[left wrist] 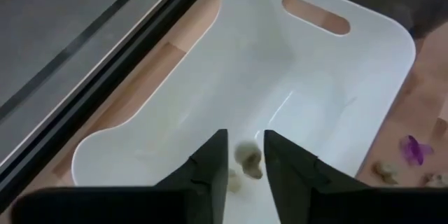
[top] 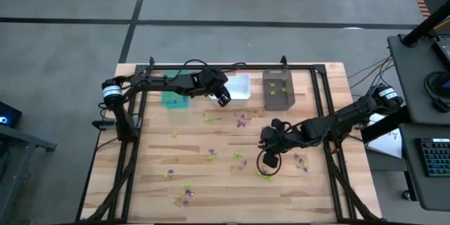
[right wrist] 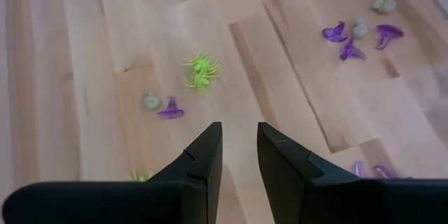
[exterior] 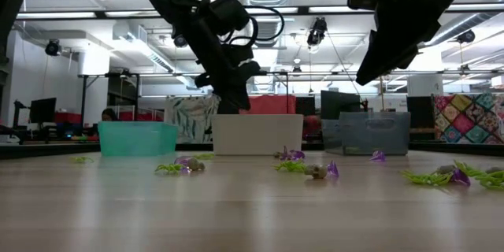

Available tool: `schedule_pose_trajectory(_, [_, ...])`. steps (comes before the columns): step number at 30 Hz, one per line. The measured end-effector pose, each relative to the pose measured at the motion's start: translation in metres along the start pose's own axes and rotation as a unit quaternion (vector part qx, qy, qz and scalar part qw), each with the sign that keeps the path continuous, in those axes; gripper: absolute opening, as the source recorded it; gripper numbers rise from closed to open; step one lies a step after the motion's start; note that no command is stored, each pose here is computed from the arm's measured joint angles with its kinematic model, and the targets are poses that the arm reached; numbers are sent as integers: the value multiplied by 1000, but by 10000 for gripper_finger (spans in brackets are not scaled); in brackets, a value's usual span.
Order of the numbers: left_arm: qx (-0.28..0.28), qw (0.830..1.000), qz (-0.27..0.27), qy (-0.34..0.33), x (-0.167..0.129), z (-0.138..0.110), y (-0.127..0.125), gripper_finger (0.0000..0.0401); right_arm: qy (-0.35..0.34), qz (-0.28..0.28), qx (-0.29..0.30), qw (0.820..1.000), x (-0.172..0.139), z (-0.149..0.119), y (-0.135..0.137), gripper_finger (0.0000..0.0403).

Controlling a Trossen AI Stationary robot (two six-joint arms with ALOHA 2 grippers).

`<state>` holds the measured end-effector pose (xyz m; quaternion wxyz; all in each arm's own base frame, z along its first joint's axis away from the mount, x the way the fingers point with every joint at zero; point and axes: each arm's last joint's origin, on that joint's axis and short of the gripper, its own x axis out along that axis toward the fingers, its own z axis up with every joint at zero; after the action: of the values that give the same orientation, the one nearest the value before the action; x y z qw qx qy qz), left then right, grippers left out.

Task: Sort Halloween decoration
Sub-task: Put the white skull toy into the white bin, then put the purple witch hat toy into the light blue bin

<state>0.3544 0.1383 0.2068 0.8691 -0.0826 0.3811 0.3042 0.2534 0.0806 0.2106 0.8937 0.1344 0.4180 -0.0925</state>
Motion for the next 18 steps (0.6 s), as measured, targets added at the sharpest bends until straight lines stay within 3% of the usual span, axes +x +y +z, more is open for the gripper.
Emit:
schedule_pose_trajectory(8, [1, 1000, -6, -4, -1, 1, -3, 121, -14, -20, 1, 1000, 0, 1, -1, 82])
schedule_pose_trajectory(18, [69, 985, -114, -105, -20, 16, -42, 123, -43, -77, 3, 996, 2, 7, -12, 82])
